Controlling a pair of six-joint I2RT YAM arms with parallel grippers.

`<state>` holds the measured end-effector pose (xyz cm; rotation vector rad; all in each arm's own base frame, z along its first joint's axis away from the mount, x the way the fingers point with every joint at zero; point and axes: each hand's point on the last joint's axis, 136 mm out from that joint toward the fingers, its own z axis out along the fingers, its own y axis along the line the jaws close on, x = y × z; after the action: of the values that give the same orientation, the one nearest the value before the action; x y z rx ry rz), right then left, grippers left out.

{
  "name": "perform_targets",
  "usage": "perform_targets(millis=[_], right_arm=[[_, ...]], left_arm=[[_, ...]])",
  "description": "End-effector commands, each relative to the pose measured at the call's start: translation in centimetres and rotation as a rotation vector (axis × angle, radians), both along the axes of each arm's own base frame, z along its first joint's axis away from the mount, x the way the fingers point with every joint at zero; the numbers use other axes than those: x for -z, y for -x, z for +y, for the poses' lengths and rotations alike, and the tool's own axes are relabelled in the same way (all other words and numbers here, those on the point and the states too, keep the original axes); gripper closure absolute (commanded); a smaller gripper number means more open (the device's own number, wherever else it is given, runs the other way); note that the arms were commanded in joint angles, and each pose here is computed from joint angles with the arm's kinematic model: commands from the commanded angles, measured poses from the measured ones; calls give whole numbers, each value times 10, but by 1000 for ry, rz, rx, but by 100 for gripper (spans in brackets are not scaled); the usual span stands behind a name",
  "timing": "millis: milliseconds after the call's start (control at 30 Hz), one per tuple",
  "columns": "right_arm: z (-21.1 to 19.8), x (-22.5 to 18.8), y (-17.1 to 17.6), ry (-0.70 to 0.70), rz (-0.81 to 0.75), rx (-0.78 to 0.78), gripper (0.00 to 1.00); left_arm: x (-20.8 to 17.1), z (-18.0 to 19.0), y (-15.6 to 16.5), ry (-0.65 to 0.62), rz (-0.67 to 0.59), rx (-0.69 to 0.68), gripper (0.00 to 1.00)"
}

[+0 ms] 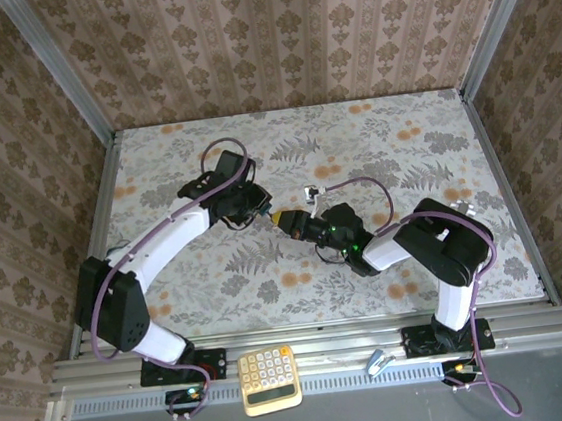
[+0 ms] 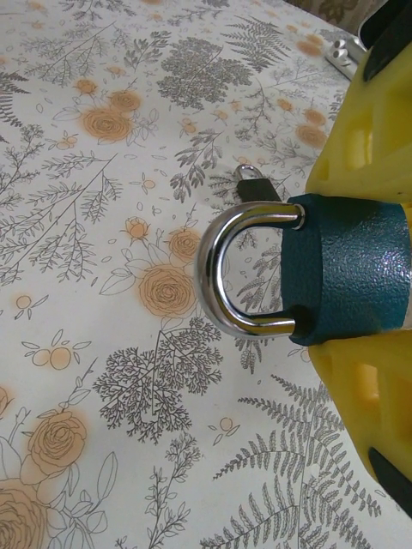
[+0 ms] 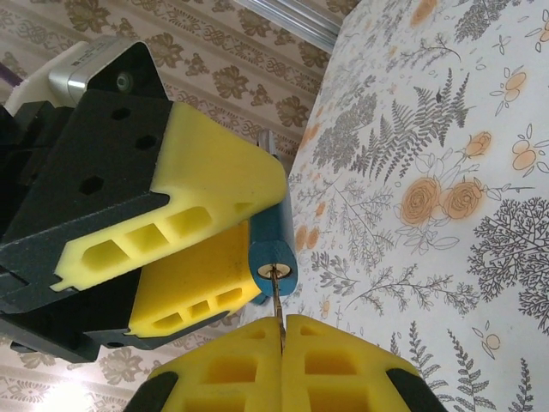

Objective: Unlock with the key

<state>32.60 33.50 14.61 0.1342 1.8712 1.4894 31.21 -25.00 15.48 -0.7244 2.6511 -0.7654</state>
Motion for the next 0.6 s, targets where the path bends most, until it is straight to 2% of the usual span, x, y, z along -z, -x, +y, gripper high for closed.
perform_targets(millis=[0,167,400,567], right_arm=[[-5,-17,-13,-32,-80,56,100],[-6,-23,-13,-43,-86,57,100],[-5,-20,-13,-36,-86,56,100],[-4,-13,-12,-7,-91,55,100]], left_arm=[[-4,-7,15,73,55,15,72],[-1,2,13,58,60,-6,72],[6,2,12,126,103,-32,74],[7,4,12,107,114,-27,74]])
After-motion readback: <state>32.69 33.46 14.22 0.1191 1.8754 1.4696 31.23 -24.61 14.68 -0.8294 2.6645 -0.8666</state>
